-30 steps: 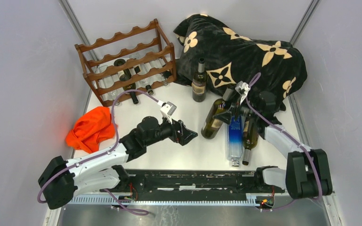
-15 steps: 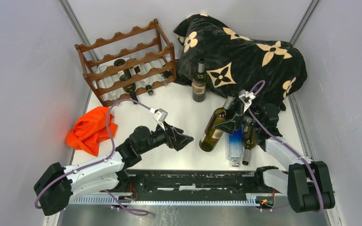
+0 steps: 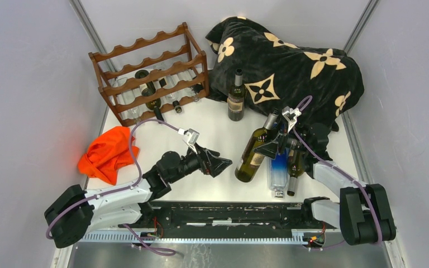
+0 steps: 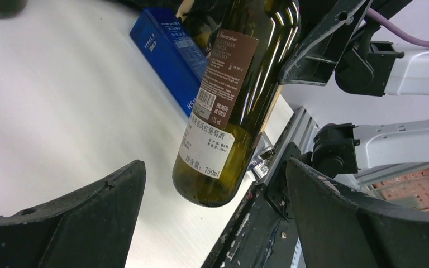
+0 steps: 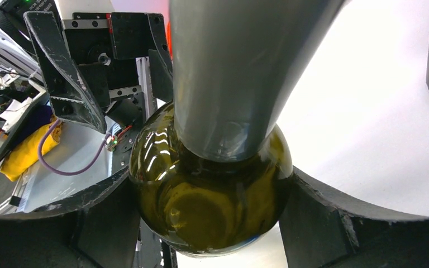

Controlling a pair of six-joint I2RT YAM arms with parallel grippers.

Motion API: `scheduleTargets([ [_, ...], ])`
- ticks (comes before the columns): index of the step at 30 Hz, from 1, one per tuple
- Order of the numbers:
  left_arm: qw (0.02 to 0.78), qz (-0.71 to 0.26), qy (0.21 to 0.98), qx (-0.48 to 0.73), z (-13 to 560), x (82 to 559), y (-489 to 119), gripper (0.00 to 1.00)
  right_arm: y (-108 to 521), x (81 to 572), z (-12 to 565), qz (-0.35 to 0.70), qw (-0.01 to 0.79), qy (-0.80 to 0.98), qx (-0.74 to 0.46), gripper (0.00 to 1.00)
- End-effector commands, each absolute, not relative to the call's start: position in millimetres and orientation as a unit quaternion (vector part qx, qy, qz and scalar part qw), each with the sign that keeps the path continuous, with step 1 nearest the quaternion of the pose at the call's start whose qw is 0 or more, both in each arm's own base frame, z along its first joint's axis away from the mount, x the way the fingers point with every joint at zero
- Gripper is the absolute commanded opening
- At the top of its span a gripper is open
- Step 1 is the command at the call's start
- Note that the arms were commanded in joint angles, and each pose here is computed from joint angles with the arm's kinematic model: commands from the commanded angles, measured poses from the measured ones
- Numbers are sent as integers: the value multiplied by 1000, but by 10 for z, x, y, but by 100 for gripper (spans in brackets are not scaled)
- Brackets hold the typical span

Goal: Put the wine bottle on the wine rack
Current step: Pick up the wine bottle from the center of the board.

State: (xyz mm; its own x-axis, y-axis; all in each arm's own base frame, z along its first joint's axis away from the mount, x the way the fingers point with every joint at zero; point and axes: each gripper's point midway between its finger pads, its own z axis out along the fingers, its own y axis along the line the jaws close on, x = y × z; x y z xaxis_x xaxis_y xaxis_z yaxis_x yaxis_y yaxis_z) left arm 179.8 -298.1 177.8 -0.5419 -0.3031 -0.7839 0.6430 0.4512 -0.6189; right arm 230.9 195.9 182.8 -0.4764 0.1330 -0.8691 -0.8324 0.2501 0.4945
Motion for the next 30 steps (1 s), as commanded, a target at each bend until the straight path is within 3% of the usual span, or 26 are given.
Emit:
scheduleTargets([
  [1,476,-533,693,94,1952,1847,-3057,100,1971,2339,2016,551,464,630,-289,0],
  [18,456,-471,736,166,1659,1911,-3461,100,1975,2353,1991,559,454,636,-279,0],
  [30,420,-506,721,217,1616,1852,-3940,100,1976,2359,1955,561,448,641,-271,0],
])
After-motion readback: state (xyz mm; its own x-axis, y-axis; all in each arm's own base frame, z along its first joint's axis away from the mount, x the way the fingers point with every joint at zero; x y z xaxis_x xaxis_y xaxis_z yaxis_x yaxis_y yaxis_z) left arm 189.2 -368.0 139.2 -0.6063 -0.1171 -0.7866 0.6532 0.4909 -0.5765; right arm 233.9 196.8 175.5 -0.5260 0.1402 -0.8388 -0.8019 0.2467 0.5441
